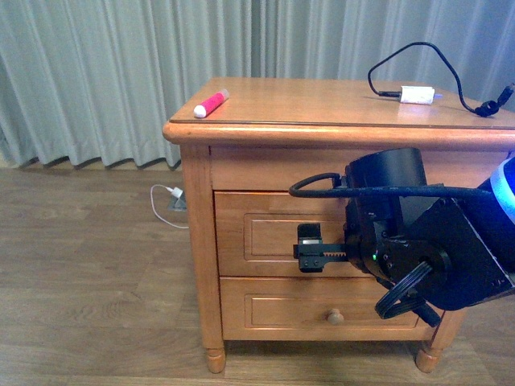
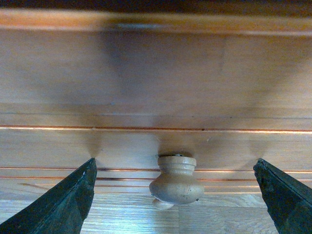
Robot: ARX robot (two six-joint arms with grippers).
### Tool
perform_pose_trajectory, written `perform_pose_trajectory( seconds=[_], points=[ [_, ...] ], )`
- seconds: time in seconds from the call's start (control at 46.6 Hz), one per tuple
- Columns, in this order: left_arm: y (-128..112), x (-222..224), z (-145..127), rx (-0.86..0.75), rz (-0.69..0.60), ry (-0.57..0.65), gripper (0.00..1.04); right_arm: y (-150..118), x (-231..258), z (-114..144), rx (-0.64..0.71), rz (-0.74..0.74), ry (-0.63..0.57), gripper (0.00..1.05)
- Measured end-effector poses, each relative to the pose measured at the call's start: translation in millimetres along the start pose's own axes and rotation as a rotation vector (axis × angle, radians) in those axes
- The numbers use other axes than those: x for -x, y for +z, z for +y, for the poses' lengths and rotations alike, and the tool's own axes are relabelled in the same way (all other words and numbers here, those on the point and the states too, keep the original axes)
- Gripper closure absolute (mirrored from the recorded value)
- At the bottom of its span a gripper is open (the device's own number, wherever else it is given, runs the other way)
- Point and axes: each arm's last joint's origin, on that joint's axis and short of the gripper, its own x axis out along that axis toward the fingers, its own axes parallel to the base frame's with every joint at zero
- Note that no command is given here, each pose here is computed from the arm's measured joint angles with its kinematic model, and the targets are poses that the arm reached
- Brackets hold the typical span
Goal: Place pink marker in drawer with both arms
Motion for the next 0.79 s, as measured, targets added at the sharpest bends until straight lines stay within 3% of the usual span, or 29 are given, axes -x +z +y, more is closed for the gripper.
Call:
perform_pose_trajectory(
  seconds=[0.279,0.729,0.793],
  points=[
    [0.0,0.0,0.0,0.000,0.000,0.000,0.06,-0.3,-0.7,-0.7,0.000,-0.003,-0.001,0.11],
    [0.0,0.0,0.0,0.000,0.000,0.000,0.06,-0.6,-1.7,-2.1,0.005,-0.008,-0.002,0.80],
    [0.0,0.0,0.0,0.000,0.000,0.000,0.06,-1.3,-1.7,-2.1,0.005,-0.001,-0.001,0.81]
  ],
)
